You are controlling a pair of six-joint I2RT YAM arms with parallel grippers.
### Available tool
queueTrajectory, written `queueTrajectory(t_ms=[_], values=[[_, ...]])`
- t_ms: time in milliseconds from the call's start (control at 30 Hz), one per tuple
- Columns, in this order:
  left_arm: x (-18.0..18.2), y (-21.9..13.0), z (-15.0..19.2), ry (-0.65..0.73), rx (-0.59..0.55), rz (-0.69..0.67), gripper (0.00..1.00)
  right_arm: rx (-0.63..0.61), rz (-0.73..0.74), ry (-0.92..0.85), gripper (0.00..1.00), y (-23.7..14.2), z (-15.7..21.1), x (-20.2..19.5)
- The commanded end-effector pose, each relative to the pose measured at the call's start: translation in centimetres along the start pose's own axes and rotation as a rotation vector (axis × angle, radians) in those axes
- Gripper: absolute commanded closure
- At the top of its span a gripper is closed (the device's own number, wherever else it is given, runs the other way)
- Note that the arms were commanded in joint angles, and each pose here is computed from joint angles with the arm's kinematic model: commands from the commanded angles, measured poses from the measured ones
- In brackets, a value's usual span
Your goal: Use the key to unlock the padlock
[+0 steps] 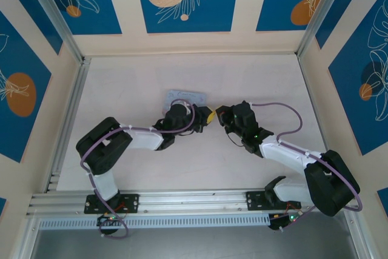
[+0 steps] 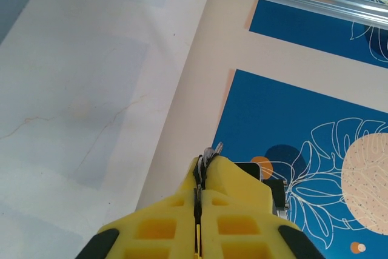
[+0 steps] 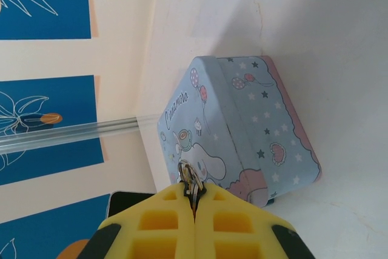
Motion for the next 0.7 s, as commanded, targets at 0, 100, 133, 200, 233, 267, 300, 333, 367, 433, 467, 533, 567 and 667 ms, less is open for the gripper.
queueTrajectory(t_ms=[0, 100, 133, 200, 233, 267, 300, 333, 367, 433, 467, 533, 567, 667], values=[[-1.1, 0.6, 0.8, 0.015, 0.017, 0.044, 0.96, 0.01, 0.0, 0.011, 1.0, 0.1, 0.1, 0.0], [-0.9, 0.6, 0.8, 0.012, 0.015, 0.038, 1.0, 0.01, -0.003, 0.009, 1.0, 0.0, 0.1, 0.1], [-0.8, 0.6, 0.7, 0.012, 0.013, 0.036, 1.0, 0.011, -0.001, 0.007, 1.0, 0.0, 0.2, 0.0], [-0.8, 0.6, 0.7, 0.017, 0.01, 0.037, 1.0, 0.009, -0.004, 0.003, 0.94, -0.2, -0.1, 0.2], [-0.8, 0.6, 0.6, 0.025, 0.009, 0.037, 1.0, 0.01, -0.002, 0.002, 0.74, -0.4, -0.3, 0.2], [-0.8, 0.5, 0.4, 0.036, 0.008, 0.035, 1.0, 0.01, -0.003, -0.005, 0.58, -0.7, -0.6, 0.2], [-0.8, 0.3, 0.2, 0.047, 0.004, 0.029, 1.0, 0.01, 0.002, -0.015, 0.46, -1.1, -1.1, 0.2], [-0.7, 0.1, -0.1, 0.065, 0.005, 0.019, 1.0, 0.007, 0.009, -0.029, 0.38, -1.8, -1.6, 0.2], [-0.6, -0.2, -0.3, 0.086, 0.01, 0.003, 1.0, 0.004, 0.016, -0.046, 0.35, -2.6, -2.3, 0.1], [-0.8, -0.8, -0.8, 0.144, 0.023, -0.026, 1.0, 0.004, 0.02, -0.084, 0.33, -4.2, -3.5, 0.1], [-1.1, -1.1, -1.0, 0.182, 0.035, -0.042, 1.0, 0.005, 0.025, -0.101, 0.32, -5.0, -4.3, 0.0], [-2.0, -1.6, -1.0, 0.272, 0.069, -0.055, 1.0, 0.01, 0.011, -0.13, 0.31, -6.3, -5.4, 0.1], [-2.6, -1.9, -1.0, 0.329, 0.092, -0.064, 1.0, 0.019, -0.007, -0.146, 0.3, -6.8, -5.9, 0.3], [-4.5, -2.4, -0.5, 0.523, 0.193, -0.085, 1.0, 0.083, -0.071, -0.205, 0.3, -7.2, -6.6, 1.2]])
Point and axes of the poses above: each hand's point on the last joint's axis, 136 mm out from that joint toward the fingers, its own y axis out along the fingers, its own x axis along the line the jaws close on, z = x × y, the point moved 3 cm from there along -y, back along the fingers, and after that the axes turned 1 degree about -y, right-handed, at the moved point
